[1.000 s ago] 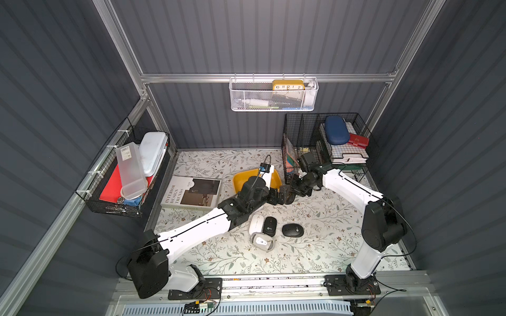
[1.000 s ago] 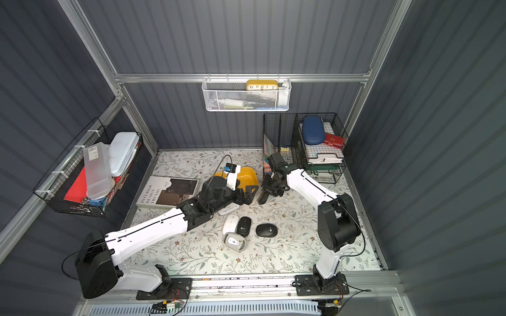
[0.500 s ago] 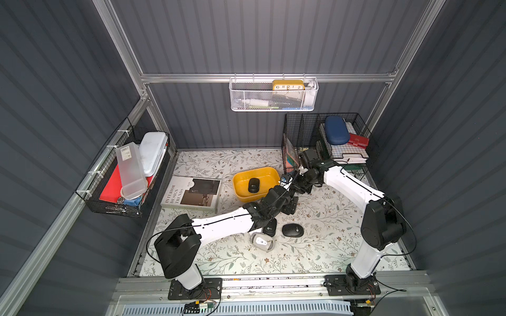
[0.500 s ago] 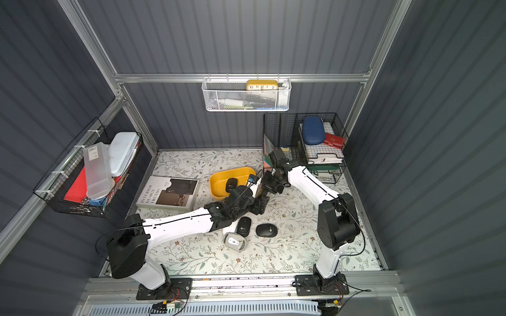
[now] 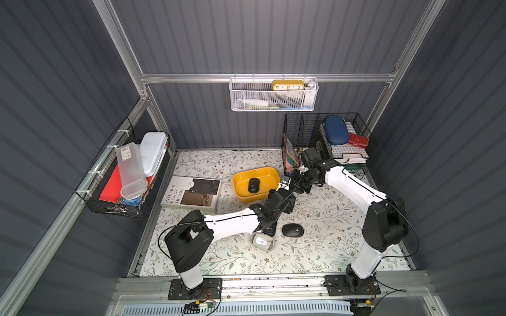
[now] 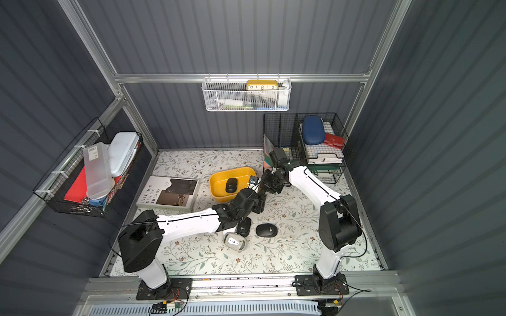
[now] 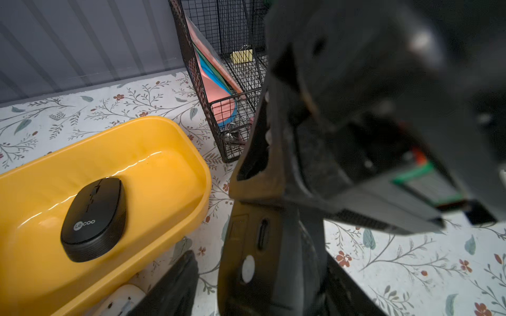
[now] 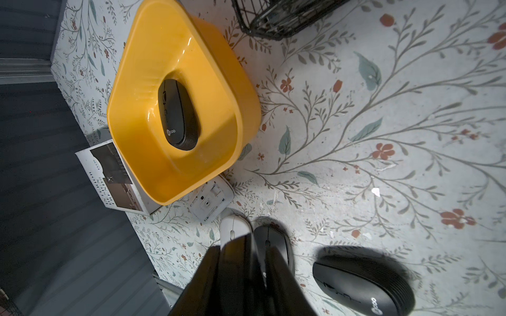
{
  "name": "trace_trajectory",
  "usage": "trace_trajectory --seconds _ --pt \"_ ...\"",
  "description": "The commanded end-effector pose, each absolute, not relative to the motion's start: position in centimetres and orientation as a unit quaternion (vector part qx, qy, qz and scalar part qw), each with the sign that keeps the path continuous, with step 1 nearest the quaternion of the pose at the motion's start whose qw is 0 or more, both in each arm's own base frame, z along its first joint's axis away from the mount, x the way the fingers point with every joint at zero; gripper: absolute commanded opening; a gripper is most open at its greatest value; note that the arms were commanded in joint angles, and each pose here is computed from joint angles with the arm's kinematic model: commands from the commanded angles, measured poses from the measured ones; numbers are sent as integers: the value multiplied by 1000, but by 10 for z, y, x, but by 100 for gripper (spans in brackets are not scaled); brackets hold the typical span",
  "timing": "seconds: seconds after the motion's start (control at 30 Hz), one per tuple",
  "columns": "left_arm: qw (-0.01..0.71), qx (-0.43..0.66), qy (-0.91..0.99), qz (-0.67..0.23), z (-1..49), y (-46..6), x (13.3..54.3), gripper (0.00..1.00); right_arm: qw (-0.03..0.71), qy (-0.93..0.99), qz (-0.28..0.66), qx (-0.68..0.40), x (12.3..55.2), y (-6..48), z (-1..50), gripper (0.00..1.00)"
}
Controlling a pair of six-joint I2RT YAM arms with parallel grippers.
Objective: Put the mouse in the storage box
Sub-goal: Pick up the mouse from the center of the board, then place the mouse in the storage box.
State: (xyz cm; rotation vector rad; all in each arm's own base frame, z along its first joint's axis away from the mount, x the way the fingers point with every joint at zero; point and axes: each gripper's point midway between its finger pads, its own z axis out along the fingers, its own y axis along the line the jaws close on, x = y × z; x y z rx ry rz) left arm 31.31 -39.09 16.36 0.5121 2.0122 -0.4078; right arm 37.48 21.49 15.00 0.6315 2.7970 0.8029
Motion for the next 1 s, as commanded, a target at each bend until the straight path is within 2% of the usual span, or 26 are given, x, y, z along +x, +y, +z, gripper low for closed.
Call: trace_trajectory --seconds 0.0,0.17,0.37,0.43,0.5,0.67,0.97 --pt "509 202 813 -199 191 -390 309 72 109 936 267 201 381 213 170 8" --pt "524 173 795 -252 231 -359 289 76 135 953 216 166 403 207 168 7" --pt "562 21 781 -270 275 -245 302 85 164 972 140 88 433 226 159 7" --pt "579 -43 763 -284 293 -210 303 92 180 976 108 52 442 240 157 6" --pt "591 -77 747 -294 307 -192 302 94 199 977 76 13 449 255 156 6" --pt "607 -136 727 -291 327 -169 302 97 272 959 -26 -81 467 286 157 6" --pt "624 -144 719 -270 339 -157 300 99 330 896 -205 -216 493 307 136 5"
